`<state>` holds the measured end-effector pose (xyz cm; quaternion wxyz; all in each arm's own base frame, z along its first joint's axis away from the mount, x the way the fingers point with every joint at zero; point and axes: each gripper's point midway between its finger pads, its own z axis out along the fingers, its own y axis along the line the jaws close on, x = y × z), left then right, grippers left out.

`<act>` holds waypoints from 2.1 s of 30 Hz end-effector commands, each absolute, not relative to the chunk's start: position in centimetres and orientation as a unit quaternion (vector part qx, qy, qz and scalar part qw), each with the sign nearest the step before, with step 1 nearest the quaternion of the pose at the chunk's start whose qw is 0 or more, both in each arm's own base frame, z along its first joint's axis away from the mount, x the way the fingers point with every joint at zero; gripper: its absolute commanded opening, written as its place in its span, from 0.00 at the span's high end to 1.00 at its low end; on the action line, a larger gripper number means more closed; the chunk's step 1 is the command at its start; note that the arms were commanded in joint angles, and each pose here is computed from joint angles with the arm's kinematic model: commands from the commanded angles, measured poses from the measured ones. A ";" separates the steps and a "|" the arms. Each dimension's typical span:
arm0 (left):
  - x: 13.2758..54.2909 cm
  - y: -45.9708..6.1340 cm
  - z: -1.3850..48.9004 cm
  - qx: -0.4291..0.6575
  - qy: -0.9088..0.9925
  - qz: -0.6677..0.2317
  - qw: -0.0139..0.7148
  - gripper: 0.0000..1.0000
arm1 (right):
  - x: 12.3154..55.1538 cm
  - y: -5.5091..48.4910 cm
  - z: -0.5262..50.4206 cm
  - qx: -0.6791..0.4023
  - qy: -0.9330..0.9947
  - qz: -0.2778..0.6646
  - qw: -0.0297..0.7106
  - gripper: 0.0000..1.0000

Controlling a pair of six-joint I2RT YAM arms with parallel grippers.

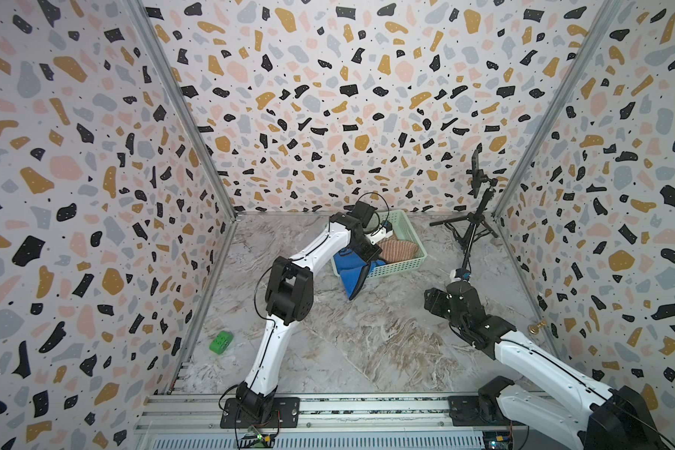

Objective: Fold the square dishcloth
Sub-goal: Pick up the cleaning item from the bin, then place the cleaning item at the center of the board.

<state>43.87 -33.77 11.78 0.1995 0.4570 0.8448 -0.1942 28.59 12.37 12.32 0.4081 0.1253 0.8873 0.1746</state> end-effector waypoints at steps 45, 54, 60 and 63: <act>17.3 -19.0 29.4 0.673 0.651 -0.150 0.316 1.00 | 16.1 34.9 16.1 -0.409 0.719 0.444 0.344 0.11; 17.9 -17.8 30.1 0.660 0.659 -0.154 0.326 1.00 | 16.1 33.2 15.2 -0.408 0.725 0.418 0.366 0.02; 16.6 -17.3 30.2 0.665 0.654 -0.158 0.324 1.00 | 18.7 35.1 11.2 -0.419 0.736 0.377 0.376 0.02; 15.7 -17.0 30.1 0.671 0.650 -0.160 0.319 1.00 | 20.0 36.2 9.6 -0.434 0.736 0.351 0.383 0.02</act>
